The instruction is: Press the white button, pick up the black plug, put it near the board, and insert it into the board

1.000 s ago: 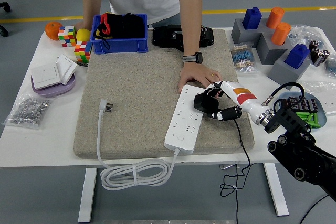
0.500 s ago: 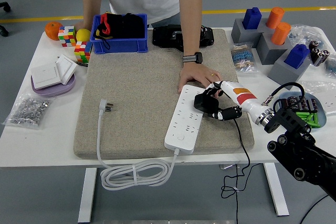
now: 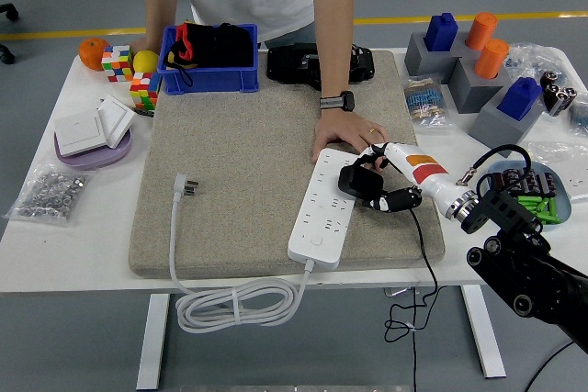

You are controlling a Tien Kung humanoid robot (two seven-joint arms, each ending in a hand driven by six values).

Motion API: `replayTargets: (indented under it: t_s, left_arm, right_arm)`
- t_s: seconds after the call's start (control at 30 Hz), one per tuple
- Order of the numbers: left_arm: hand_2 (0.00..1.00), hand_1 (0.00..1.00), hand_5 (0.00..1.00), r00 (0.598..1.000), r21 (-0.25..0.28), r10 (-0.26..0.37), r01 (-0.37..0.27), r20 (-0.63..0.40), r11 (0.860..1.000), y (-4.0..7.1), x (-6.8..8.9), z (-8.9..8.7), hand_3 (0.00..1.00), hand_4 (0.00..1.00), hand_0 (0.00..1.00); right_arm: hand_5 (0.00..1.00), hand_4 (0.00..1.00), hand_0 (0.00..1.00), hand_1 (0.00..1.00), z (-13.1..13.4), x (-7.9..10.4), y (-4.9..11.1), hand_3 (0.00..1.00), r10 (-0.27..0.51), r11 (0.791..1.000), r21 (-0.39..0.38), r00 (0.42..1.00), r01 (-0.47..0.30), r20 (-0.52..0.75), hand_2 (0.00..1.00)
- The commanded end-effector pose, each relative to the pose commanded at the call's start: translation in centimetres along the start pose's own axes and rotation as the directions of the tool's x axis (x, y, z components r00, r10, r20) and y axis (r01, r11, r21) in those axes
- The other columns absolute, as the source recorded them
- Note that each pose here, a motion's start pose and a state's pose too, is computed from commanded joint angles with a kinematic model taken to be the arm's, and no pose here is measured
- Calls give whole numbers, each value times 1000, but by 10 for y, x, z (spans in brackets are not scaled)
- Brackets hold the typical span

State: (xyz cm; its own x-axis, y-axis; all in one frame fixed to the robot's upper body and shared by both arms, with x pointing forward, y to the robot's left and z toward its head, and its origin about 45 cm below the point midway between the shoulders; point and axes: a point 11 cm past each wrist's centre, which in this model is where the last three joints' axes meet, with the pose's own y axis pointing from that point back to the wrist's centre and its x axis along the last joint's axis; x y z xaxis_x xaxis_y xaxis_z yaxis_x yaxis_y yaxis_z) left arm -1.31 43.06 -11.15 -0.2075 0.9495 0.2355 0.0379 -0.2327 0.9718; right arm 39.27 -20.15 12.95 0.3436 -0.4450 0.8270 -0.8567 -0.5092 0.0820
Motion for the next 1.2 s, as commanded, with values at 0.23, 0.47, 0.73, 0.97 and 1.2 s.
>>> replayTargets:
  t_s: [0.23, 0.47, 0.73, 0.97, 1.2]
  left_arm:
    - [696, 720, 287, 1000, 1, -1, 1, 4, 1000, 0, 0, 0, 764, 683, 742]
    - [697, 720, 287, 1000, 3, 0, 0, 6, 1000, 0, 0, -1, 765, 683, 742]
    - [697, 721, 287, 1000, 5, -1, 1, 5, 1000, 0, -1, -2, 765, 683, 742]
    - [697, 719, 287, 1000, 6, -3, 3, 4, 1000, 0, -2, -3, 763, 683, 742]
    - [696, 719, 287, 1000, 4, -3, 3, 3, 1000, 0, -2, -2, 763, 683, 742]
  right_arm:
    - [66, 998, 568, 683, -1, 0, 0, 674, 3, 1000, 3, 1000, -3, 1, 672]
    - [80, 998, 568, 688, 0, 1, 0, 688, 6, 1000, 2, 1000, -6, 2, 676]
    - [98, 998, 585, 706, 1, 0, 1, 713, 6, 1000, -1, 1000, -6, 6, 693]
    - [122, 998, 667, 752, 0, 0, 1, 747, 5, 1000, -2, 1000, -5, 12, 738]
    - [187, 998, 769, 809, -5, 2, 0, 796, 2, 1000, 11, 1000, -3, 24, 801]
